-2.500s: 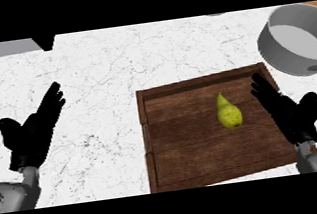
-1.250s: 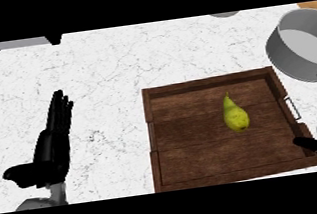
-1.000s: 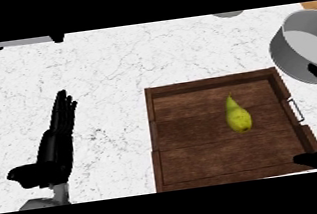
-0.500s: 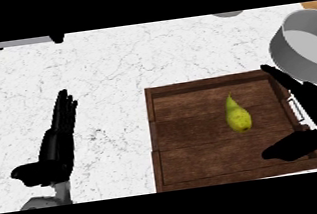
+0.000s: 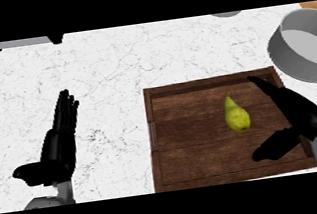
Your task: Pick the pear from the tray and place it in the pot
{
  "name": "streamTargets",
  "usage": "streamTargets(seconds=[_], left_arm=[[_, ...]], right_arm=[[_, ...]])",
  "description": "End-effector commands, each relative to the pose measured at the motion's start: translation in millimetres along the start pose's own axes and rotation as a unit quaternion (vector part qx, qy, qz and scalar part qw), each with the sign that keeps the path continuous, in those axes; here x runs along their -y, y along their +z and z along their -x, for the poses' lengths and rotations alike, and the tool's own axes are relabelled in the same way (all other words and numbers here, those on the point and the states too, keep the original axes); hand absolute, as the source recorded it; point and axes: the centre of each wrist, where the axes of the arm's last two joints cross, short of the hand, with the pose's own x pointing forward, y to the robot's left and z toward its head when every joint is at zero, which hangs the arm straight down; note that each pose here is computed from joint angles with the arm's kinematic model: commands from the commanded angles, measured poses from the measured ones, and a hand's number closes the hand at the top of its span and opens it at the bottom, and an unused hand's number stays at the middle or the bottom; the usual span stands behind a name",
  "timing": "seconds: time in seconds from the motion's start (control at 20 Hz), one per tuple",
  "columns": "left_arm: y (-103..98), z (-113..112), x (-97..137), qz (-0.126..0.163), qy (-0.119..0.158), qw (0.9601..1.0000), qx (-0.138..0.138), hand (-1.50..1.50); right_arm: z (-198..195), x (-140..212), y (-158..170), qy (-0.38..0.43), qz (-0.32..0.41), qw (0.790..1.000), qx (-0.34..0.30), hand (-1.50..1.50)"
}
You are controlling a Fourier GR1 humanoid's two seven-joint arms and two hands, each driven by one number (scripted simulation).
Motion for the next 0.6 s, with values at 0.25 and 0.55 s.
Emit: streamTargets(seconds=[0.25, 0.55], left_arm=[[10, 5, -23, 0.003, -0.003, 1.0, -0.004, 0.0], [-1, -13, -14, -0.006, -0.001, 1.0, 0.002, 0.0]], right_arm=[[11, -17, -16, 0.006, -0.017, 1.0, -0.002, -1.5], [-2, -52, -42, 0.007, -0.008, 1.0, -0.007, -1.5]])
